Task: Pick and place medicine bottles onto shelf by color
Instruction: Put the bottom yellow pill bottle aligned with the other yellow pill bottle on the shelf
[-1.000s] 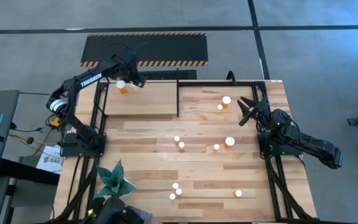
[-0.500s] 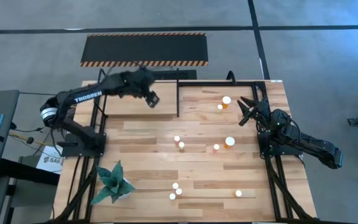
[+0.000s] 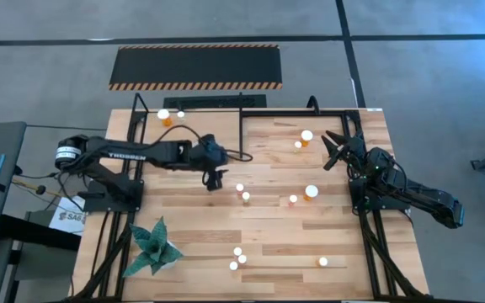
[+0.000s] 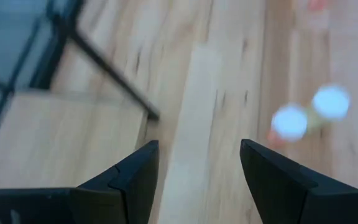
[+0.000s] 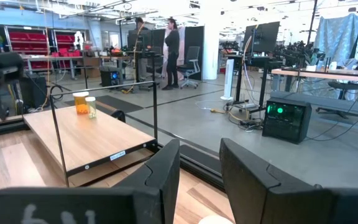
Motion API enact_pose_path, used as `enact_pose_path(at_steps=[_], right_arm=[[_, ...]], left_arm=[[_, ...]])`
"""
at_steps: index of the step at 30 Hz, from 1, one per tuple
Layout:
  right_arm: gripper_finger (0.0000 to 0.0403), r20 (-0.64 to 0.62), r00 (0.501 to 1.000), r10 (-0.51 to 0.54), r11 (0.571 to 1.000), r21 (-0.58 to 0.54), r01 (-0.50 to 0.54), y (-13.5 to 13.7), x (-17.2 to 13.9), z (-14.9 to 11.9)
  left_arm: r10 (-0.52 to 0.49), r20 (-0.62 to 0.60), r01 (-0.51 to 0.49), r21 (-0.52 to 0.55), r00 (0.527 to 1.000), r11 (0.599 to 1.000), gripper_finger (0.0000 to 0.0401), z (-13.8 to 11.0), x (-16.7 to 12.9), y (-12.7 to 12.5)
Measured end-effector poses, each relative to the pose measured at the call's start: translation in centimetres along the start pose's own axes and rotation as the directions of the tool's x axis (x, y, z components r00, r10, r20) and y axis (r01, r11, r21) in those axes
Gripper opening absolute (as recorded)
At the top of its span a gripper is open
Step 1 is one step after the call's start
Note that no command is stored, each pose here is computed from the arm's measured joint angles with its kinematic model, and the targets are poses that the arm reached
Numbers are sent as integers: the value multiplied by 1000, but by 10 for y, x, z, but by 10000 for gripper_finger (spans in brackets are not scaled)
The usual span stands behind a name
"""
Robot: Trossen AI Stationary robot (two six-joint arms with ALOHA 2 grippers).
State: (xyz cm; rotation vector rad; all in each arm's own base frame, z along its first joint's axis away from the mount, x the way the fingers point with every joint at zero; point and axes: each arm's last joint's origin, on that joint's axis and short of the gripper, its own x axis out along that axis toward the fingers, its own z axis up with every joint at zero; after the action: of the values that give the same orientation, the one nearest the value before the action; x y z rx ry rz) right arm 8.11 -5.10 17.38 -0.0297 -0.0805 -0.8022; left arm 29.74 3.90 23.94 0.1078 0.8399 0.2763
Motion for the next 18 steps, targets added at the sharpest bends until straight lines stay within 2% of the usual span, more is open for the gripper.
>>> enact_pose_path(at_steps=[5,11,18], right_arm=[[139,0,1000,0,1000,0,0,0,0,0],[137,0,1000,0,1000,0,0,0,0,0],[139,0,1000,0,1000,0,0,0,0,0]], left_arm=[[-43,137,44,-4,990,999,213,-12,13,-13],[-108,299,113,1,948,994,213,-29,22,-22],[-261,441,253,78,859,964,213,-41,25,-32]])
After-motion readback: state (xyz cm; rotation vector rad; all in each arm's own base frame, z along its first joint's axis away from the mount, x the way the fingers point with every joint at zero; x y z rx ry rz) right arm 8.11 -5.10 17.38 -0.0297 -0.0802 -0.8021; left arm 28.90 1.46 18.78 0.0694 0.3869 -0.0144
